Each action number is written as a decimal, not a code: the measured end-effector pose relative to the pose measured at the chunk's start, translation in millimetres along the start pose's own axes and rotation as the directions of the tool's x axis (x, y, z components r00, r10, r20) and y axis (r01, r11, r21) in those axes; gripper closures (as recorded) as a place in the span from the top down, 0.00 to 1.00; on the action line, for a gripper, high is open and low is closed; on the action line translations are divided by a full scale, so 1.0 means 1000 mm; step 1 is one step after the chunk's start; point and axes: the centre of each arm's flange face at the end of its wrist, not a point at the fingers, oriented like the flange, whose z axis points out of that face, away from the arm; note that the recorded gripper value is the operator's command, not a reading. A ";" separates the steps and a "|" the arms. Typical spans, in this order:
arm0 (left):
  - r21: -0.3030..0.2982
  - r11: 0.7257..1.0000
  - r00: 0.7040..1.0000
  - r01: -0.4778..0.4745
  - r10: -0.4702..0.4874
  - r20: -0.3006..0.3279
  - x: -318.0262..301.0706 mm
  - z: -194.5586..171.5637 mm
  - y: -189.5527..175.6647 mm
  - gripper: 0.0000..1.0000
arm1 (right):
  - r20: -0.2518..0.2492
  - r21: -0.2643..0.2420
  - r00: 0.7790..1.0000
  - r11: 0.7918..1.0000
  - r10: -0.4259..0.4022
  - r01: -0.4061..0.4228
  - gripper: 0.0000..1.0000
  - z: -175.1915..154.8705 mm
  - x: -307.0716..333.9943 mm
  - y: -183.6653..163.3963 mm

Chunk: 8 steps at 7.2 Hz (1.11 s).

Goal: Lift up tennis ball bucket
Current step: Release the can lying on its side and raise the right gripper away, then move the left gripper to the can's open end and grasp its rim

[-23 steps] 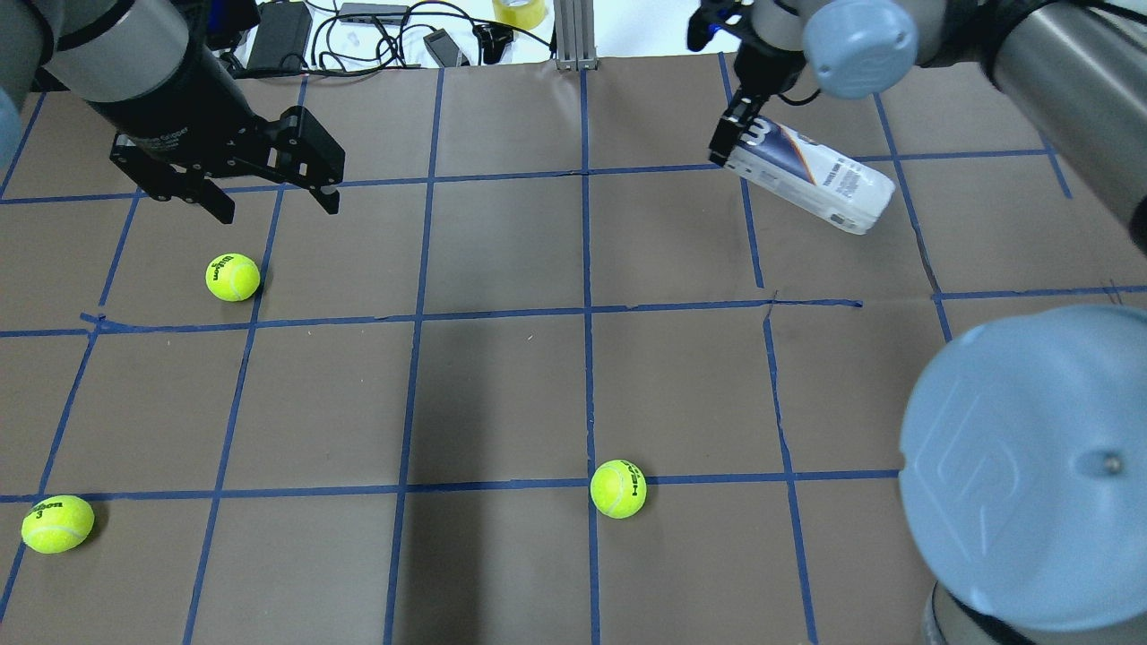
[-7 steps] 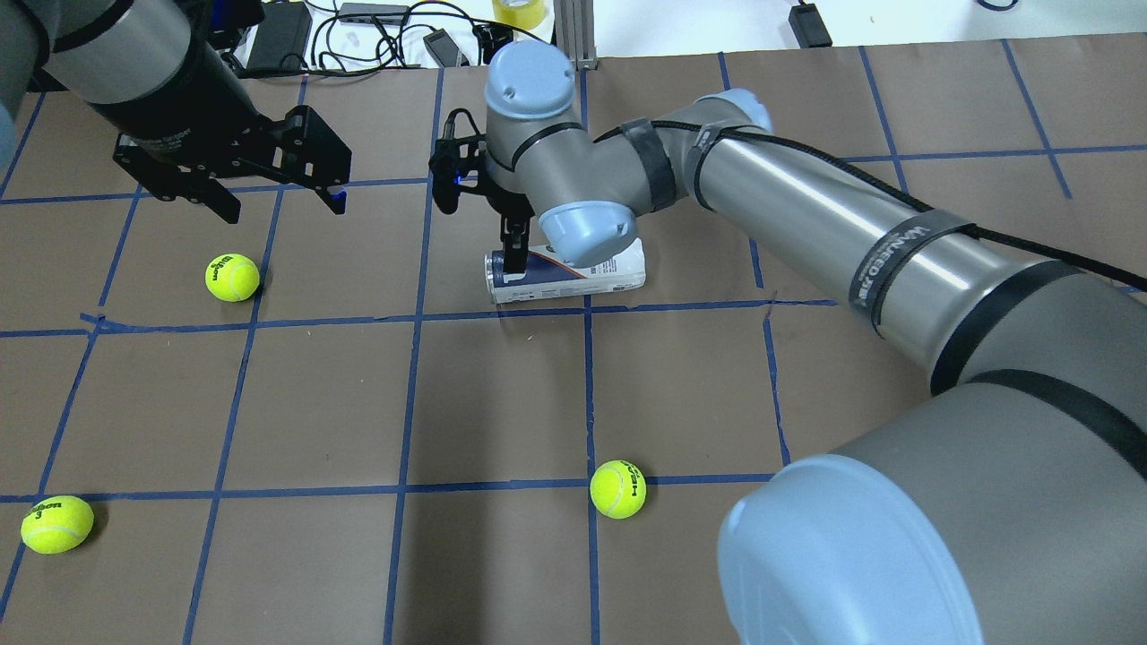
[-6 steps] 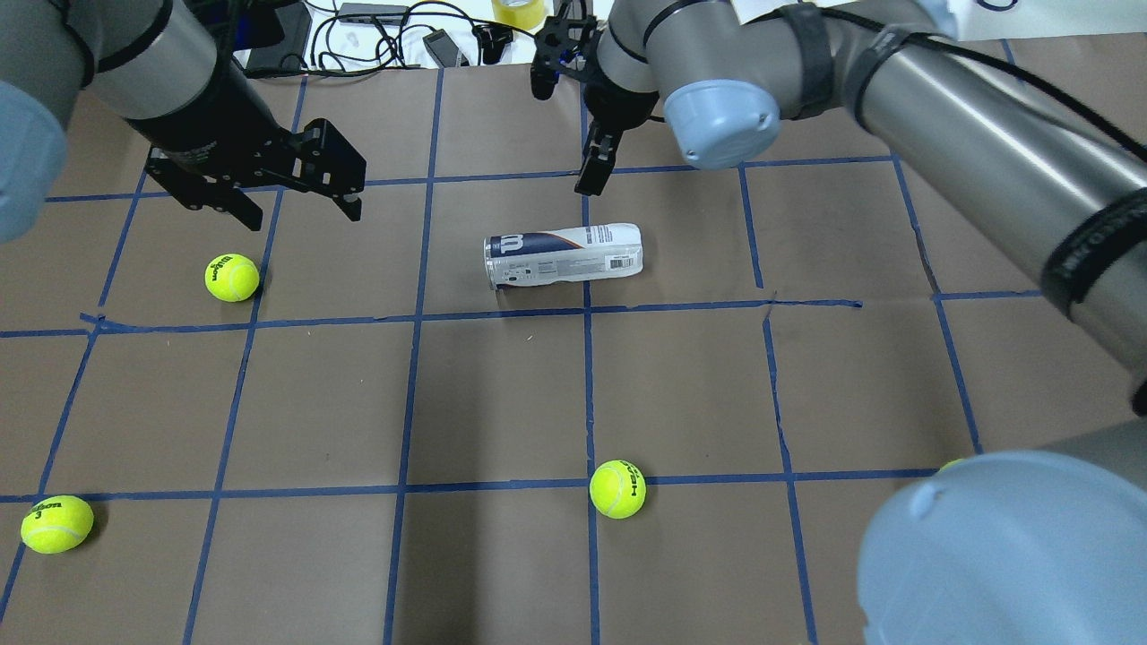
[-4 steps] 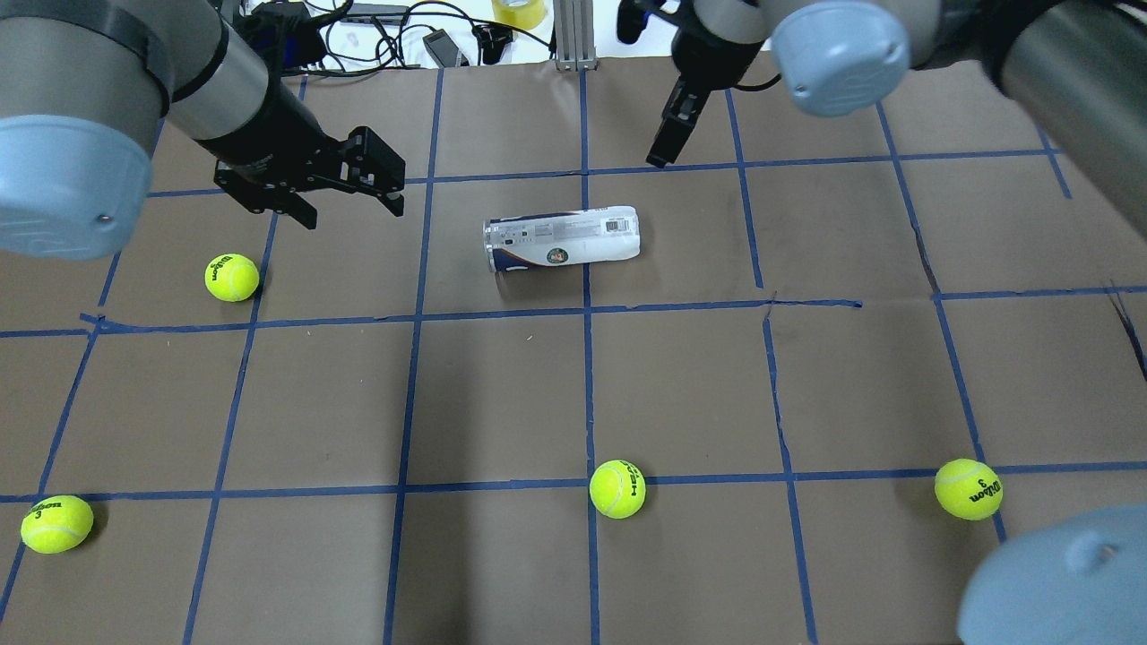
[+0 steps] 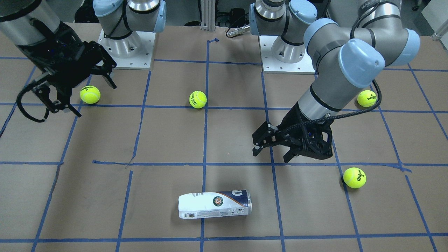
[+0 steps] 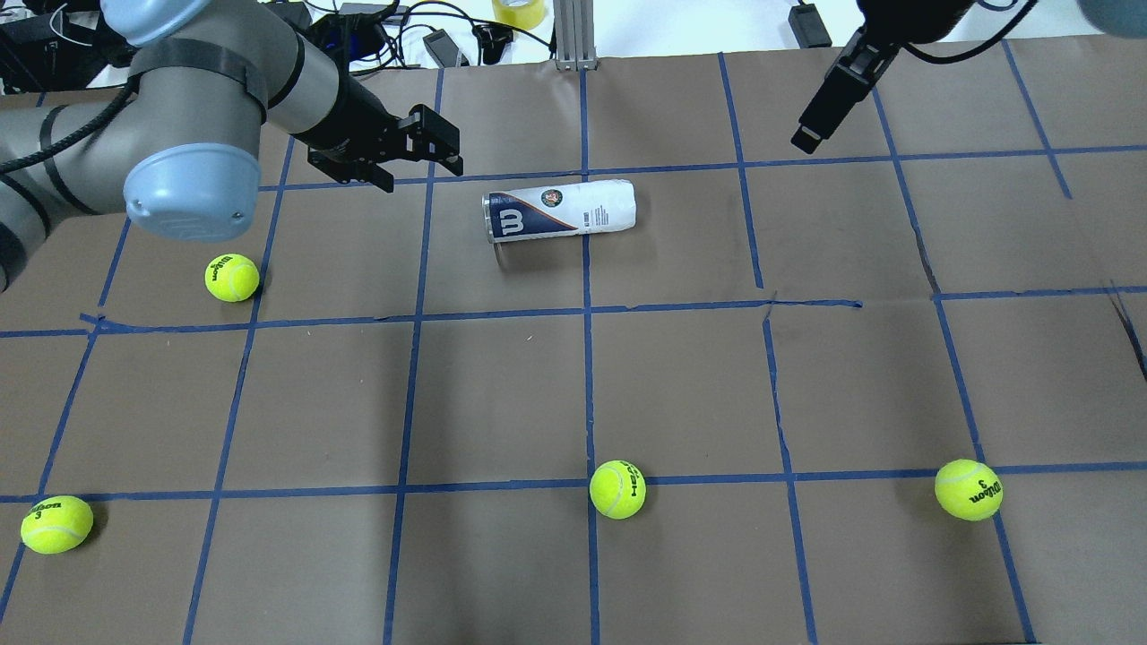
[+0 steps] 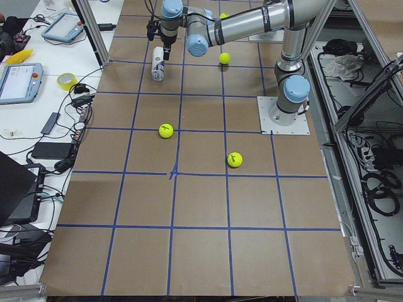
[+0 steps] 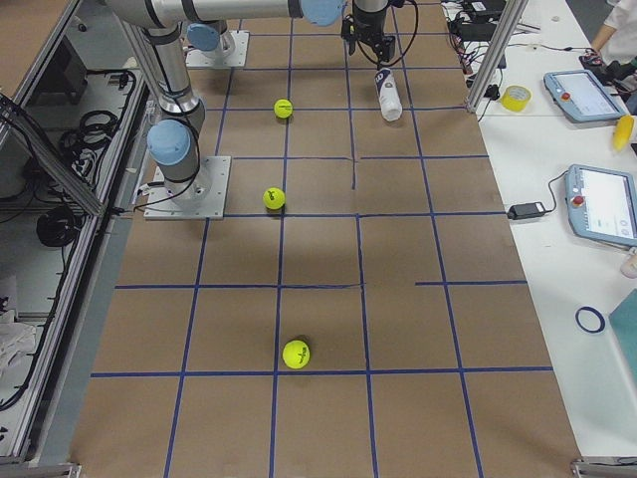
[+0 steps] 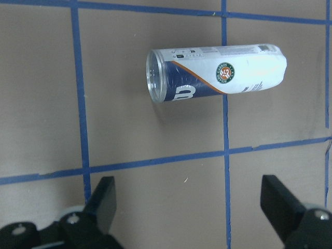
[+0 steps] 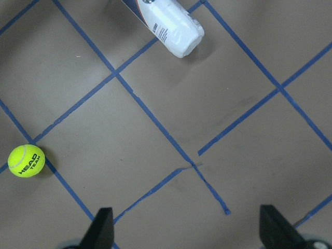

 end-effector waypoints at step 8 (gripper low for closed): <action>-0.080 0.982 0.979 0.168 -0.176 -0.105 -0.040 0.126 -0.060 1.00 | -0.201 -0.025 0.757 0.770 0.621 -0.638 1.00 -0.034 -0.095 0.008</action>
